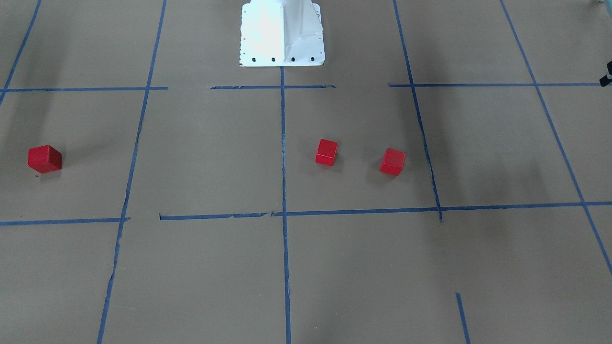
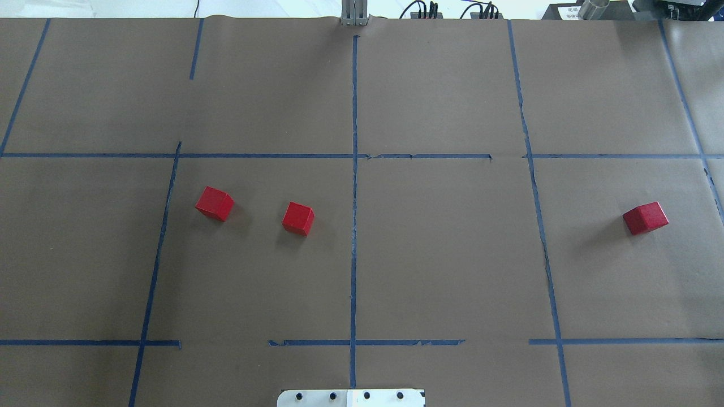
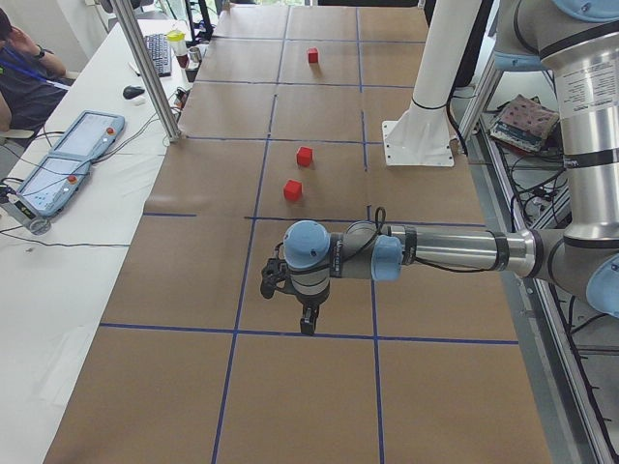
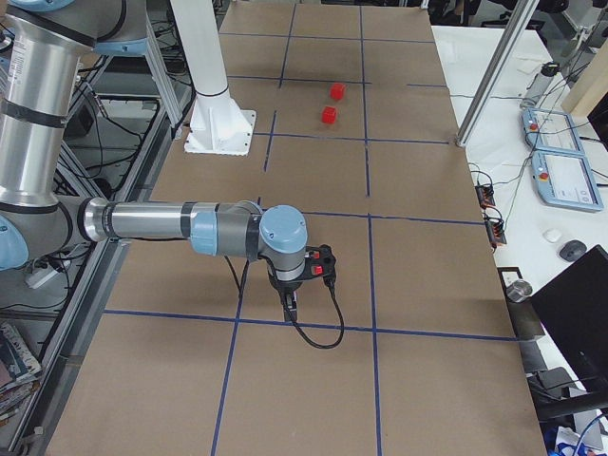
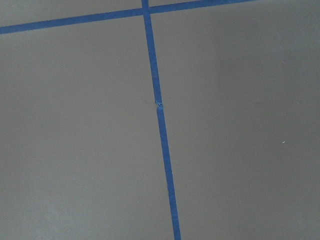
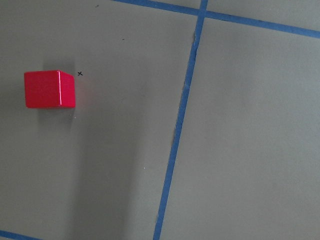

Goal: Form red blocks into L shape at center

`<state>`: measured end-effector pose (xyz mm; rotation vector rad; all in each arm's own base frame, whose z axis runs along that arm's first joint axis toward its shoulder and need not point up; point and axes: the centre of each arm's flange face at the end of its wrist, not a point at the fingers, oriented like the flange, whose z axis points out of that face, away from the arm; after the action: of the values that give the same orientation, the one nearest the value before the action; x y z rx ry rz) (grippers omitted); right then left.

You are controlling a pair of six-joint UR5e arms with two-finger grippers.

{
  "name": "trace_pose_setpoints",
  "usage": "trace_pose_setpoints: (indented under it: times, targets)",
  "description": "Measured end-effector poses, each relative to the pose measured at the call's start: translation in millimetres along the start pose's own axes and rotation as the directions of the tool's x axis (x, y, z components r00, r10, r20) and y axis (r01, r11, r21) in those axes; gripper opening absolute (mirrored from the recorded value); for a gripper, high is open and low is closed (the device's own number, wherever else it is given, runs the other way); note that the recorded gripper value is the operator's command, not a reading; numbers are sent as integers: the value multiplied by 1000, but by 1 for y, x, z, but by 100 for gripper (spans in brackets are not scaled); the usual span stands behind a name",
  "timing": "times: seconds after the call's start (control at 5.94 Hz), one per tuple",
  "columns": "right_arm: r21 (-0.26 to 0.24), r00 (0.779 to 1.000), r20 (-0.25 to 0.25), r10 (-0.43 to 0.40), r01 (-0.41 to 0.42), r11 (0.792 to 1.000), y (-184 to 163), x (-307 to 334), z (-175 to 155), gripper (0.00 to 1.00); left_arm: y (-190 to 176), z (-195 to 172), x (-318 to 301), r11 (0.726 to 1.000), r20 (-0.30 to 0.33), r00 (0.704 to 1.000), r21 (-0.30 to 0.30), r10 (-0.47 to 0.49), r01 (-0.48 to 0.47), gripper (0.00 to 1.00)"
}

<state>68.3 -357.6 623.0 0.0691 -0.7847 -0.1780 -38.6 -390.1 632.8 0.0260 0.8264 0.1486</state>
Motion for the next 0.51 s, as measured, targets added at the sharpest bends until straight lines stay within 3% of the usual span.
trace_pose_setpoints:
  times: [0.51]
  targets:
    - [-8, 1000, 6, 15, -15, 1000, -11, -18, 12, 100, -1, -1, 1, 1000, 2, 1000, 3, 5, -5, 100]
